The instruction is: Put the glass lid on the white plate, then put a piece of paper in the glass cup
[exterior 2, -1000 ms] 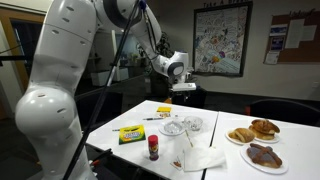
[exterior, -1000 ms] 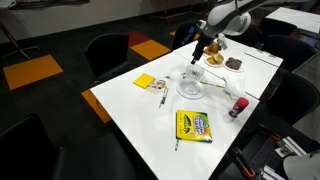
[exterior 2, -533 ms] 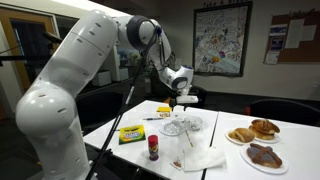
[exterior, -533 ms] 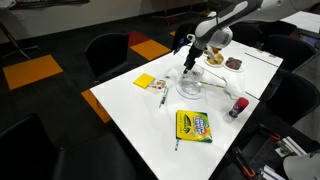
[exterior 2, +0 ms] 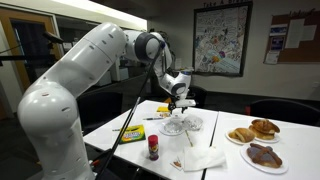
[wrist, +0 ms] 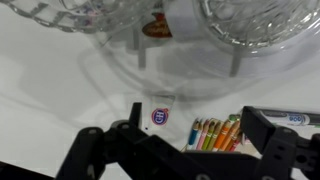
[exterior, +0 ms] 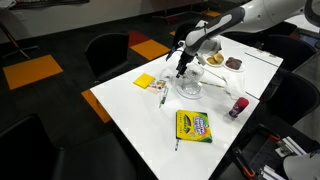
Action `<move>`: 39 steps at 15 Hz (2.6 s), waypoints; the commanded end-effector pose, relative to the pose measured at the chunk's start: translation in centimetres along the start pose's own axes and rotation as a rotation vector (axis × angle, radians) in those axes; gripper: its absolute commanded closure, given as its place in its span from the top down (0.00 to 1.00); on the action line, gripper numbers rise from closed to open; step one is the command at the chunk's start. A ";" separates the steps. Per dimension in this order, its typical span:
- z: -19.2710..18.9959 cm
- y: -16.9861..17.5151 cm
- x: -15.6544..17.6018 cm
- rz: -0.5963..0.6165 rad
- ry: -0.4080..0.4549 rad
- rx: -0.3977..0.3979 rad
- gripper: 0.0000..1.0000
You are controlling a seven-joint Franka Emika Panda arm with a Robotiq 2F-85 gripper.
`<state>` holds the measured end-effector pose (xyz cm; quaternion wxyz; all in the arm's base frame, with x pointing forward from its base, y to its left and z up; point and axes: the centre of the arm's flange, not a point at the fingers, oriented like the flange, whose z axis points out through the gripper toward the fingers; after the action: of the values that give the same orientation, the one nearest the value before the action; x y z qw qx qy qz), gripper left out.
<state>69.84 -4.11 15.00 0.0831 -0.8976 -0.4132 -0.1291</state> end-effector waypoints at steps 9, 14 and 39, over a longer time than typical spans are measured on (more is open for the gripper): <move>6.5 0.7 2.5 0.004 0.016 -0.152 1.00; 6.7 1.8 2.5 0.082 0.029 -0.158 0.52; -12.9 -1.2 -7.2 0.311 -0.291 -0.154 0.02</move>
<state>66.24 -10.49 22.98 -0.0075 -0.9581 -0.2812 -0.0543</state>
